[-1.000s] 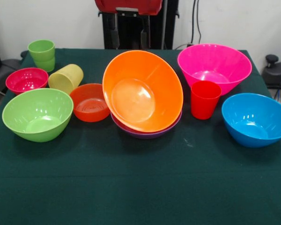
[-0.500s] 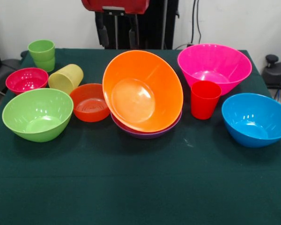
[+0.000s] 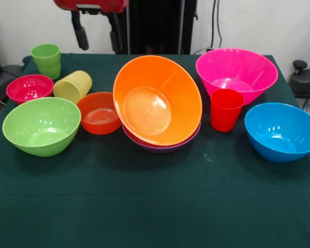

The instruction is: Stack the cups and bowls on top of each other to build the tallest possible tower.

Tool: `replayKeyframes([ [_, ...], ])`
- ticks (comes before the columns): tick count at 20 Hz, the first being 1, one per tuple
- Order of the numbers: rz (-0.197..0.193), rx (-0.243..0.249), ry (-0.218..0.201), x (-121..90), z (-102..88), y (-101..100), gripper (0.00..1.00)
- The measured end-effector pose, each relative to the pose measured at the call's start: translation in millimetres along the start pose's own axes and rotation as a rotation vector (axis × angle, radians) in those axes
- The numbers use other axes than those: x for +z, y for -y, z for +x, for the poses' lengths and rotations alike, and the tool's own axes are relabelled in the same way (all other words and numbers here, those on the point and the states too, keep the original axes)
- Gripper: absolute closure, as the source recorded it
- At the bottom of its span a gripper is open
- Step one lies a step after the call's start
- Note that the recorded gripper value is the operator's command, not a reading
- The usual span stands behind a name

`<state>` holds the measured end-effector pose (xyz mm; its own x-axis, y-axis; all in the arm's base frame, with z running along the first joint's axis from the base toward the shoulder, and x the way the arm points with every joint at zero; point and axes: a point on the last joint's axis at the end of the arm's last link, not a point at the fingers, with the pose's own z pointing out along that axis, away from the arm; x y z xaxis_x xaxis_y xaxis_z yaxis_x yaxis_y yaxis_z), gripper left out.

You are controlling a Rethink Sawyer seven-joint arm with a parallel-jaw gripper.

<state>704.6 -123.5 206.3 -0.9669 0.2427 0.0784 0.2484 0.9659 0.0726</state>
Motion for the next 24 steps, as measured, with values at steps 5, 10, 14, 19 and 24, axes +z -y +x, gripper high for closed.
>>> replayKeyframes([
  [5,0.002,0.002,0.005,2,-3.7,18,0.0],
  [10,-0.004,0.005,-0.006,10,-4.1,21,0.0],
  [14,-0.003,0.003,-0.005,10,-4.3,21,0.0],
  [19,0.003,-0.006,0.003,5,-4.5,15,0.0],
  [24,0.007,-0.024,0.003,5,-3.8,4,0.0],
])
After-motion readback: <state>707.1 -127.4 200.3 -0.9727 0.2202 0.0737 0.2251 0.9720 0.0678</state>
